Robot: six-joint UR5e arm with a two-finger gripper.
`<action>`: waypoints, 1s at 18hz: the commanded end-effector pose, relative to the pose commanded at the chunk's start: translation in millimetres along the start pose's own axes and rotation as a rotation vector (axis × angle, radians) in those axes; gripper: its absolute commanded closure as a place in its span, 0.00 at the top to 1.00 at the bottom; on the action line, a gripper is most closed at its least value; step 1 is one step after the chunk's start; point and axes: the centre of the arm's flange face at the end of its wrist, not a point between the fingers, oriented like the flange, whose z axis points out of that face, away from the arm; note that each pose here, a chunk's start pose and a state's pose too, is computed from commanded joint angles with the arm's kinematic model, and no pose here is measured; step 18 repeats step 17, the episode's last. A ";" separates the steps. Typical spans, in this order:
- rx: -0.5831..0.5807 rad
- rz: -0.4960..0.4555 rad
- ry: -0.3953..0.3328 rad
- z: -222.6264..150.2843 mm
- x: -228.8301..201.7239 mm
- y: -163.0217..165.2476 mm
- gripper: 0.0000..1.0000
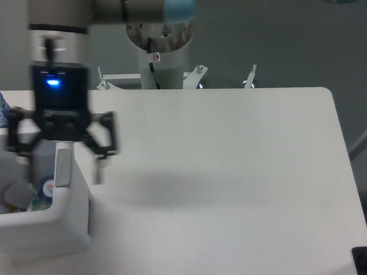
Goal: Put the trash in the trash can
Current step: 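Open the gripper to drop the bottle into the bin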
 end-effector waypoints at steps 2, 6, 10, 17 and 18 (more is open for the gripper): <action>-0.075 0.133 -0.077 10.0 -32.6 10.0 1.00; -0.264 0.406 -0.131 11.1 -101.0 54.7 1.00; -0.377 0.672 -0.050 -8.3 -156.3 78.7 1.00; -0.442 0.766 0.081 -40.5 -201.3 101.5 1.00; -0.442 0.766 0.081 -40.5 -201.3 101.5 1.00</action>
